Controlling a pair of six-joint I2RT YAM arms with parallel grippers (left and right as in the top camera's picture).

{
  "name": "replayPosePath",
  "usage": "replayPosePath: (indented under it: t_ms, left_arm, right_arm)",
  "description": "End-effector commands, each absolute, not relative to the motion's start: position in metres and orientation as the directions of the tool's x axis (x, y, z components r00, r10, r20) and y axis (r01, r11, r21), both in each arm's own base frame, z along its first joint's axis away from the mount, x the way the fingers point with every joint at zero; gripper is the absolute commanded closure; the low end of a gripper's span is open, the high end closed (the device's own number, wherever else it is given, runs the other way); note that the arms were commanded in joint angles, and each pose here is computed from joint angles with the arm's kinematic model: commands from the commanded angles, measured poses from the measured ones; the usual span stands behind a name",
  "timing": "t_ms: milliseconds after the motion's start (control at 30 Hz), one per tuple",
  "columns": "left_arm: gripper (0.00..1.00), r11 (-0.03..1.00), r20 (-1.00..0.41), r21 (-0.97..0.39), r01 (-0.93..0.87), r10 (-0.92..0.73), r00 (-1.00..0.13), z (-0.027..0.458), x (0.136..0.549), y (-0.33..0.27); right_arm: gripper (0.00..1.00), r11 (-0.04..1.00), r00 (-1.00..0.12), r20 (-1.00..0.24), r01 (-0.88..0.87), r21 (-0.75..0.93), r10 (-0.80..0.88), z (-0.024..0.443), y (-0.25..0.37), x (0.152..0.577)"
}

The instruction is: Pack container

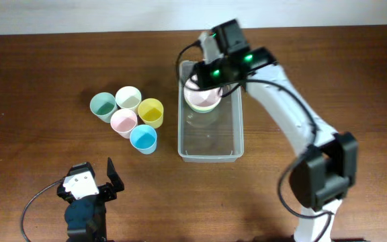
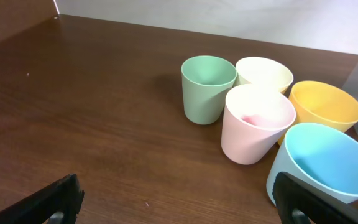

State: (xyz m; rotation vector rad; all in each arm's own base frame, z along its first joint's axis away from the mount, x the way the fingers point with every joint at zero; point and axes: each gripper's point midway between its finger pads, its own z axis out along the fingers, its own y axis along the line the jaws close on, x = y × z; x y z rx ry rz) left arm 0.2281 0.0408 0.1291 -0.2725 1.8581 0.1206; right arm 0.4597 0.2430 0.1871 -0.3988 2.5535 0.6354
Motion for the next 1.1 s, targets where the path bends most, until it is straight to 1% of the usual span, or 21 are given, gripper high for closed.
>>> replayPosePath:
  t_ms: [0, 67, 133, 200, 233, 300, 367, 400, 433, 533, 600, 767, 867, 967, 1067]
  left_arm:
    - [0.00, 0.969, -0.953, -0.061, -0.238, -0.128, -0.276, 0.128, 0.229, 0.039]
    - [0.00, 0.969, -0.953, -0.061, -0.238, -0.128, -0.276, 0.128, 0.229, 0.039]
    - [0.00, 0.969, -0.953, -0.061, -0.238, -0.128, -0.276, 0.128, 0.229, 0.039]
    - [0.00, 0.969, -0.953, -0.061, -0.238, -0.128, -0.276, 0.128, 0.229, 0.039]
    - [0.00, 0.969, -0.953, -0.061, -0.238, -0.128, -0.276, 0.128, 0.229, 0.039]
    - [0.00, 0.969, -0.953, -0.061, -0.238, -0.128, -0.276, 0.128, 0.229, 0.039]
    - [0.00, 0.969, -0.956, -0.064, -0.237, -0.127, -0.264, 0.131, 0.229, 0.039]
    - [0.00, 0.969, -0.962, -0.069, -0.236, -0.126, -0.241, 0.137, 0.231, 0.039]
    - [0.00, 0.970, -0.968, -0.073, -0.234, -0.126, -0.217, 0.142, 0.233, 0.039]
    - [0.00, 0.974, -0.966, -0.078, -0.213, -0.127, -0.227, 0.140, 0.233, 0.035]
    - [0.00, 0.986, -0.956, -0.095, -0.136, -0.129, -0.264, 0.133, 0.233, 0.021]
    - [0.00, 0.989, -0.955, -0.147, -0.011, -0.145, -0.260, 0.138, 0.235, -0.002]
    - [0.00, 0.976, -0.939, -0.214, -0.036, -0.216, -0.267, 0.143, 0.234, -0.001]
    - [0.00, 0.966, -0.933, -0.255, -0.045, -0.258, -0.252, 0.166, 0.236, -0.001]
    - [0.00, 0.955, -0.910, -0.281, -0.094, -0.296, -0.290, 0.188, 0.243, 0.006]
  right_arm:
    - [0.56, 0.929, -0.776, -0.629, -0.260, 0.262, -0.040, 0.272, 0.161, 0.474]
    - [0.48, 0.954, -0.766, -0.637, -0.115, 0.277, 0.092, 0.312, 0.090, 0.464]
    - [0.41, 0.950, -0.748, -0.627, 0.017, 0.313, 0.220, 0.328, 0.044, 0.455]
    - [0.33, 0.934, -0.723, -0.615, 0.124, 0.334, 0.316, 0.336, 0.004, 0.446]
    - [0.30, 0.928, -0.713, -0.610, 0.166, 0.334, 0.347, 0.337, -0.014, 0.441]
    - [0.27, 0.898, -0.699, -0.569, 0.281, 0.338, 0.433, 0.330, -0.056, 0.428]
    - [0.20, 0.871, -0.689, -0.535, 0.352, 0.343, 0.489, 0.322, -0.079, 0.420]
    - [0.13, 0.861, -0.685, -0.523, 0.375, 0.344, 0.508, 0.319, -0.088, 0.417]
    - [0.01, 0.843, -0.676, -0.505, 0.411, 0.347, 0.537, 0.315, -0.102, 0.411]
    - [0.01, 0.828, -0.661, -0.498, 0.443, 0.345, 0.561, 0.313, -0.115, 0.406]
    - [0.01, 0.823, -0.656, -0.498, 0.451, 0.345, 0.568, 0.313, -0.120, 0.405]
    - [0.01, 0.822, -0.655, -0.498, 0.453, 0.345, 0.569, 0.313, -0.120, 0.405]
    - [0.01, 0.822, -0.654, -0.498, 0.453, 0.345, 0.569, 0.313, -0.120, 0.405]
    - [0.01, 0.822, -0.654, -0.498, 0.453, 0.345, 0.569, 0.313, -0.120, 0.405]
    - [0.01, 0.822, -0.654, -0.498, 0.453, 0.345, 0.569, 0.313, -0.120, 0.405]
